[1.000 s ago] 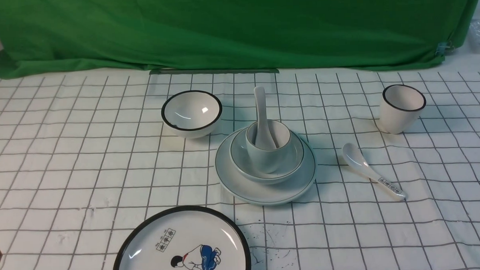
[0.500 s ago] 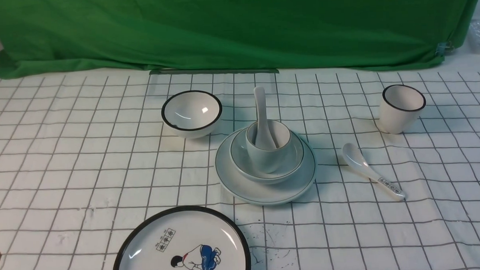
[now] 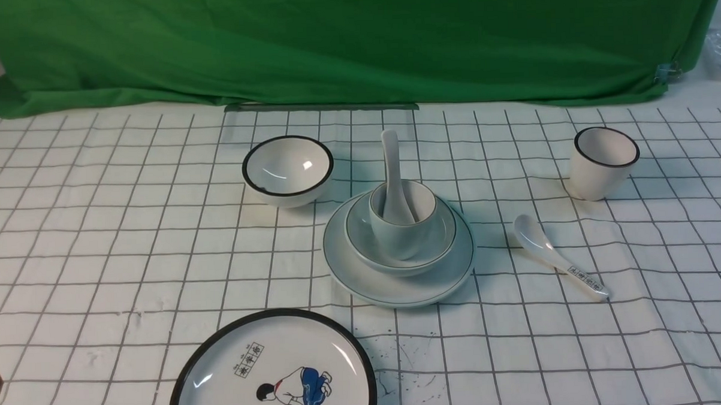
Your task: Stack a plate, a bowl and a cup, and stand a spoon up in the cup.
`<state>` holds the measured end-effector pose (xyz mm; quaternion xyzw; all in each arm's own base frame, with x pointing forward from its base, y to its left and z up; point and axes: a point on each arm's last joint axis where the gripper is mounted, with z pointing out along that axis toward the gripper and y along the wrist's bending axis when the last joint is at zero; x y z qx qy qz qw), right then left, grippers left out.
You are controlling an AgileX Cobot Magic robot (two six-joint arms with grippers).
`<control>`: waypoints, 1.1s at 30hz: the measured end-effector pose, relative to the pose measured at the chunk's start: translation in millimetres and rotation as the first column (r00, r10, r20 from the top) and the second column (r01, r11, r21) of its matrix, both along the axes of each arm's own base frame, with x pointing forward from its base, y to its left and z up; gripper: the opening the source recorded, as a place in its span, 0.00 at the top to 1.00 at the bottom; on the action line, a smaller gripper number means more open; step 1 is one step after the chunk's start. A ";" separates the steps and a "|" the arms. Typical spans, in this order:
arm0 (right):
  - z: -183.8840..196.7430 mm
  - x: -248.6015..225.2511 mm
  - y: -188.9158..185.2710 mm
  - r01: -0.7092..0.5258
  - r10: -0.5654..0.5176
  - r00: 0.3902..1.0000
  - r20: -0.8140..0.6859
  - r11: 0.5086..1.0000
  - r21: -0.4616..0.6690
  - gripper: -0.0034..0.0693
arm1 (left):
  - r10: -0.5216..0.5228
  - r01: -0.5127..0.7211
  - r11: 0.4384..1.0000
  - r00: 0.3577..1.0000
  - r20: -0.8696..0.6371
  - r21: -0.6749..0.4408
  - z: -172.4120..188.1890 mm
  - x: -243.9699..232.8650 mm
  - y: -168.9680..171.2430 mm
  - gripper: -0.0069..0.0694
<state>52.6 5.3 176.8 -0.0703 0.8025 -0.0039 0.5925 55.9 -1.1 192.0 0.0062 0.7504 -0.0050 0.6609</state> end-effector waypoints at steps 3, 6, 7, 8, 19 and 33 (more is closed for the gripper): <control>0.0 0.0 0.0 0.000 0.000 1.000 0.000 1.000 0.000 0.63 | 0.000 0.000 1.000 1.000 0.000 0.000 0.0 0.0 0.0 0.91; 0.0 0.0 0.0 0.000 0.000 1.000 0.000 1.000 0.000 0.63 | 0.000 0.000 1.000 1.000 0.000 0.000 0.0 0.0 0.0 0.91; 0.0 0.0 0.0 0.000 0.000 1.000 0.000 1.000 0.000 0.63 | 0.000 0.000 1.000 1.000 0.000 0.000 0.0 0.0 0.0 0.91; 0.0 0.0 0.0 0.000 0.000 1.000 0.000 1.000 0.000 0.63 | 0.000 0.000 1.000 1.000 0.000 0.000 0.0 0.0 0.0 0.91; 0.0 0.0 0.0 0.000 0.000 1.000 0.000 1.000 0.000 0.63 | 0.000 0.000 1.000 1.000 0.000 0.000 0.0 0.0 0.0 0.91; 0.0 0.0 0.0 0.000 0.000 1.000 0.000 1.000 0.000 0.63 | 0.000 0.000 1.000 1.000 0.000 0.000 0.0 0.0 0.0 0.91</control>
